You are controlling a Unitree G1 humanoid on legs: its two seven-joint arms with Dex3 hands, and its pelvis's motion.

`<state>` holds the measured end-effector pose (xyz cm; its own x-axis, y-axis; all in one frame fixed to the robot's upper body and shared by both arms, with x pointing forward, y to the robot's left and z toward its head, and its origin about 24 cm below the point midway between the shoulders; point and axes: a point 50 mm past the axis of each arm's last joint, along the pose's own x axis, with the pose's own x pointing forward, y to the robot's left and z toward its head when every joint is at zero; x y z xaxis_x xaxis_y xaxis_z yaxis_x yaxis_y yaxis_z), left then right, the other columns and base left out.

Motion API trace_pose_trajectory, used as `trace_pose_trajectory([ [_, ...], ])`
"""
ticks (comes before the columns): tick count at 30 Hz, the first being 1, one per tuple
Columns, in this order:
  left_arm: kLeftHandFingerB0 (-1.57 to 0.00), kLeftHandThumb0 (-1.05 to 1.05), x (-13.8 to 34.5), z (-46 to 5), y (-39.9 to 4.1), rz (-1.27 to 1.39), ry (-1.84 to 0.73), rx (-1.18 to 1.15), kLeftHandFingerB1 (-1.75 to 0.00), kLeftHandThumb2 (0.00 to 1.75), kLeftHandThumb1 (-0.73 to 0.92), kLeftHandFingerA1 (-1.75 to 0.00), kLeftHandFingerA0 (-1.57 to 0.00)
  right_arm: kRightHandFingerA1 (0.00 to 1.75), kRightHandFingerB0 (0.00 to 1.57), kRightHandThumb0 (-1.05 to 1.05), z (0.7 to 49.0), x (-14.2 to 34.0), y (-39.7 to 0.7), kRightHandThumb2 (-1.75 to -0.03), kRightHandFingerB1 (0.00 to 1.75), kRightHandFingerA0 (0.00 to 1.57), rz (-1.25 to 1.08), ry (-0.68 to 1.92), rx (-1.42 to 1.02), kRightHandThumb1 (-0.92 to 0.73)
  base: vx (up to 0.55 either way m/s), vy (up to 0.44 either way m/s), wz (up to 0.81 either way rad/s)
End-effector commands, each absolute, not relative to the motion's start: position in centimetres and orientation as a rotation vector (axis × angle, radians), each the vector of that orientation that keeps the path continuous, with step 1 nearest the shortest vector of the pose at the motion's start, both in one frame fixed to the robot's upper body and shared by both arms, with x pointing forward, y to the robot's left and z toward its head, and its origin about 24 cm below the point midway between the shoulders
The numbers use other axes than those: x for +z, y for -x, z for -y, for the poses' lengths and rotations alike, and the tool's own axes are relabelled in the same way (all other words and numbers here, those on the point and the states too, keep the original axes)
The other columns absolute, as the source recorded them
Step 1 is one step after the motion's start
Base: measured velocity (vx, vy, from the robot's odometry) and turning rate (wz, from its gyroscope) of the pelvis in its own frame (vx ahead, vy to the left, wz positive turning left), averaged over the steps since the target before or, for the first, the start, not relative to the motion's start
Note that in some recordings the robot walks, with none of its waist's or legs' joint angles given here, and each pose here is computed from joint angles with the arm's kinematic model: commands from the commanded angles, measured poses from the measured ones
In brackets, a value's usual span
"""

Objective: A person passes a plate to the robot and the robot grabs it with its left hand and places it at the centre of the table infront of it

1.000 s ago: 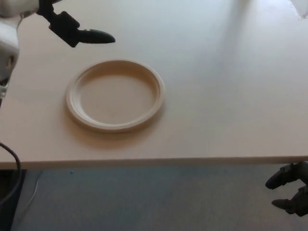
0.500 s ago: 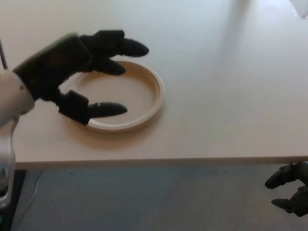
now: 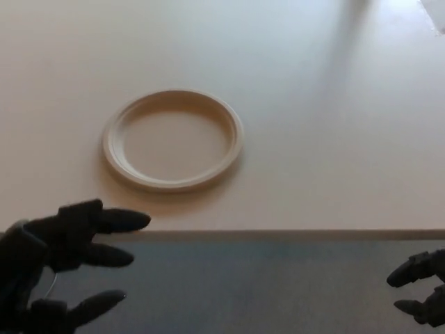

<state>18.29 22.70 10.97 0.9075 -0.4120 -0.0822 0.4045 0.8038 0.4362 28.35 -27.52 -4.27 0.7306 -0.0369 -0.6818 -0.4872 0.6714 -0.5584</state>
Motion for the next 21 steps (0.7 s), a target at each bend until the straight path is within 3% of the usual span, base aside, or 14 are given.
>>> trace_pose_trajectory([
  [1, -0.51, -0.54, 6.1, -24.6, -16.0, -0.049, -0.436, -0.36, -0.52, 0.79, 0.5, -0.57, -0.68, 0.7, 0.5, -0.46, 28.4, -7.1, -24.4, -0.58, 0.52, 0.74, -0.748, 0.778, 0.205, -0.61, 0.0, 0.0, 0.0],
  [2, -0.55, -0.39, 5.5, -24.7, -16.1, -0.064, -0.438, -0.35, -0.43, 0.57, 0.59, -0.5, -0.72, 0.72, 0.52, -0.47, 28.4, -7.2, -24.2, -0.58, 0.52, 0.76, -0.751, 0.779, 0.206, -0.63, 0.0, 0.0, 0.0],
  [3, -0.55, -0.39, 5.0, -24.8, -16.4, -0.076, -0.44, -0.337, -0.43, 0.57, 0.59, -0.5, -0.72, 0.72, 0.52, -0.47, 28.4, -7.2, -24.2, -0.58, 0.52, 0.76, -0.751, 0.781, 0.204, -0.63, 0.0, 0.0, 0.0],
  [4, -0.54, -0.54, 4.0, -25.1, -16.6, -0.125, -0.456, -0.312, -0.53, 0.8, 0.49, -0.58, -0.71, 0.72, 0.54, -0.49, 28.4, -7.4, -23.9, -0.57, 0.54, 0.77, -0.758, 0.782, 0.204, -0.62, 0.0, 0.0, 0.0],
  [5, -0.59, -0.47, 2.9, -25.4, -16.6, -0.17, -0.46, -0.291, -0.41, 0.56, 0.58, -0.46, -0.76, 0.69, 0.53, -0.47, 28.4, -7.7, -23.5, -0.57, 0.52, 0.77, -0.764, 0.781, 0.204, -0.62, 0.0, 0.0, 0.0],
  [6, -0.59, -0.47, 2.2, -25.5, -16.6, -0.199, -0.457, -0.279, -0.41, 0.56, 0.58, -0.46, -0.76, 0.69, 0.53, -0.47, 28.5, -7.8, -23.3, -0.57, 0.52, 0.77, -0.767, 0.781, 0.203, -0.62, 0.0, 0.0, 0.0],
  [7, -0.57, -0.51, 1.7, -25.7, -16.7, -0.227, -0.461, -0.261, -0.43, 0.6, 0.53, -0.48, -0.73, 0.8, 0.44, -0.46, 28.5, -7.8, -23.2, -0.92, 0.62, 0.78, -0.764, 0.782, 0.201, -0.44, 0.0, 0.0, 0.0],
  [8, -0.57, -0.51, 1.5, -25.8, -16.7, -0.235, -0.464, -0.255, -0.43, 0.6, 0.53, -0.48, -0.73, 0.8, 0.44, -0.46, 28.4, -7.8, -23.2, -0.92, 0.62, 0.78, -0.762, 0.782, 0.2, -0.44, 0.0, 0.0, 0.0],
  [9, -0.56, -0.51, 0.8, -26.0, -16.7, -0.261, -0.472, -0.242, -0.42, 0.6, 0.54, -0.48, -0.71, 0.71, 0.53, -0.47, 28.5, -7.9, -23.1, -0.57, 0.52, 0.77, -0.762, 0.784, 0.201, -0.61, 0.0, 0.0, 0.0],
  [15, -0.53, -0.5, -1.3, -27.9, -17.2, -0.318, -0.483, -0.186, -0.41, 0.58, 0.59, -0.45, -0.65, 0.74, 0.43, -0.57, 28.5, -7.7, -23.3, -0.59, 0.51, 0.72, -0.742, 0.766, 0.17, -0.66, 0.0, 0.0, 0.0],
  [16, -0.47, -0.55, -1.6, -28.2, -17.1, -0.33, -0.489, -0.178, -0.51, 0.8, 0.49, -0.55, -0.56, 0.74, 0.41, -0.59, 28.5, -7.7, -23.3, -0.59, 0.51, 0.68, -0.736, 0.752, 0.16, -0.66, 0.0, 0.0, 0.0],
  [17, -0.47, -0.55, -1.9, -28.5, -17.1, -0.336, -0.493, -0.172, -0.51, 0.8, 0.49, -0.55, -0.56, 0.74, 0.41, -0.59, 28.5, -7.7, -23.3, -0.59, 0.51, 0.68, -0.732, 0.745, 0.153, -0.66, 0.0, 0.0, 0.0],
  [18, -0.5, -0.53, -2.2, -28.8, -17.2, -0.351, -0.502, -0.165, -0.39, 0.59, 0.6, -0.43, -0.61, 0.74, 0.37, -0.6, 28.4, -7.7, -23.3, -0.6, 0.51, 0.65, -0.727, 0.737, 0.149, -0.66, 0.0, 0.0, 0.0],
  [21, -0.47, -0.54, -2.6, -29.8, -17.6, -0.39, -0.548, -0.15, -0.38, 0.59, 0.61, -0.42, -0.57, 0.74, 0.33, -0.64, 28.3, -7.6, -23.5, -0.61, 0.5, 0.62, -0.707, 0.728, 0.14, -0.71, 0.0, 0.0, 0.0],
])
